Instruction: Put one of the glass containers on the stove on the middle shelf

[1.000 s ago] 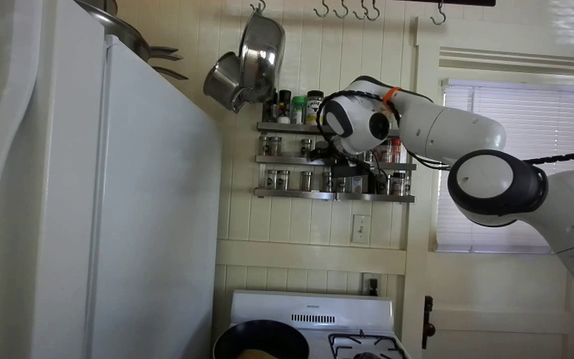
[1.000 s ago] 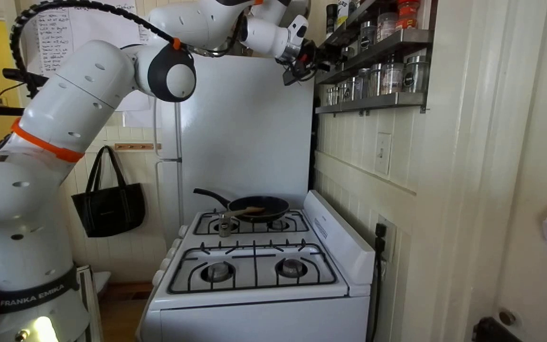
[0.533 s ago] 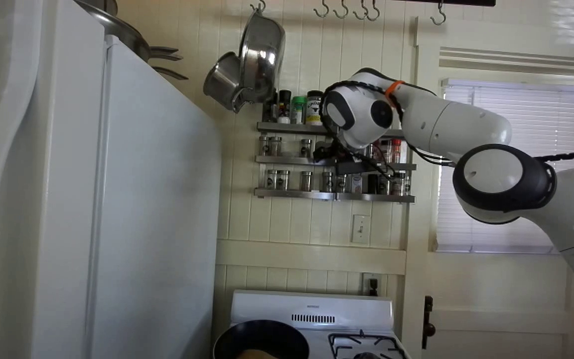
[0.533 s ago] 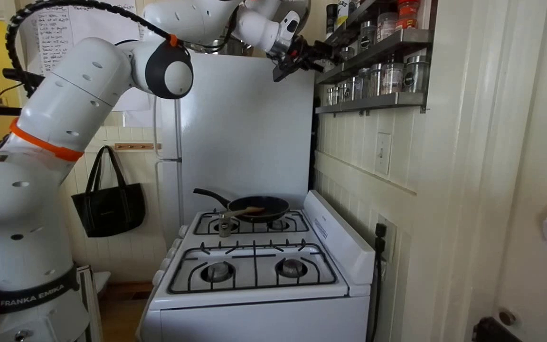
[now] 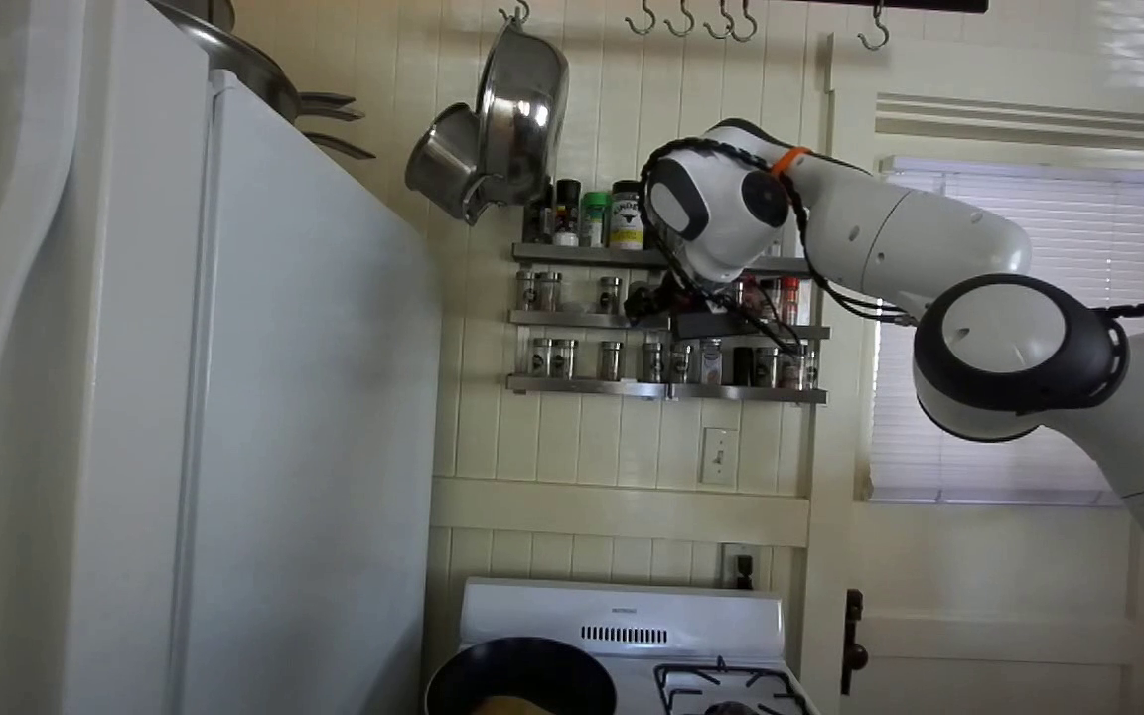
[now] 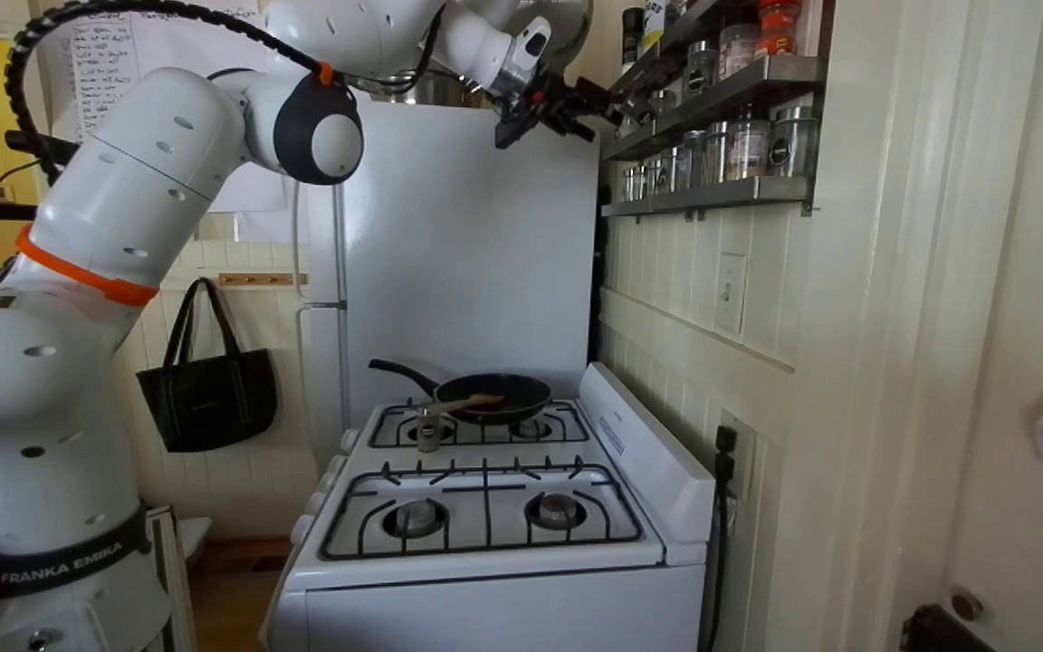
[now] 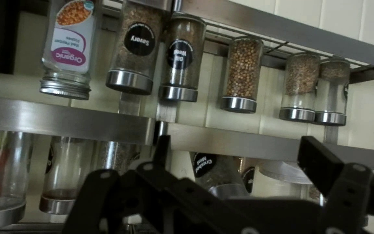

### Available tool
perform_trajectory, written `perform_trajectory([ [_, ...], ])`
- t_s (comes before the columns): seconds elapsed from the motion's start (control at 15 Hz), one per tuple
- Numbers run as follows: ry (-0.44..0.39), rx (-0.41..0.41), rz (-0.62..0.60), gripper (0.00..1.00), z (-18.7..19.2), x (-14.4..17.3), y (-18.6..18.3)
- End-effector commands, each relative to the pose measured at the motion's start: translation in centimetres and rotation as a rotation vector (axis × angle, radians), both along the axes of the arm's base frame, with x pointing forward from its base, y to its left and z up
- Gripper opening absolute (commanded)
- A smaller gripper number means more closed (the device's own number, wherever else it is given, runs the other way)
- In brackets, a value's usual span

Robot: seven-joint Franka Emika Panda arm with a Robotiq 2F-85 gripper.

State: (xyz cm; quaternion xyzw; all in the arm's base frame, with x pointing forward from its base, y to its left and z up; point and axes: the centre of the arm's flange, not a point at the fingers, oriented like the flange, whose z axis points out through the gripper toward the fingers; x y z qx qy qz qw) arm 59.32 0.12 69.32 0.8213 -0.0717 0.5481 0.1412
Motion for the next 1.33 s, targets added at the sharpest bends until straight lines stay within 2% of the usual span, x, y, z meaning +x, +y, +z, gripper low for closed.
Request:
perform_trajectory([
  [0.0, 0.013, 0.041, 0.018, 0.73, 2.0, 0.3, 0.8],
  [0.13, -0.015, 0.042, 0.016, 0.69, 2.2, 0.2, 0.8],
  [0.33, -0.019, 0.06, 0.013, 0.44, 2.3, 0.2, 0.7],
  [0.73, -0.057, 0.106, 0.032, 0.01, 2.4, 0.4, 0.3],
  [1.27, -0.119, 0.114, 0.078, 0.0, 1.3, 2.2, 0.3],
])
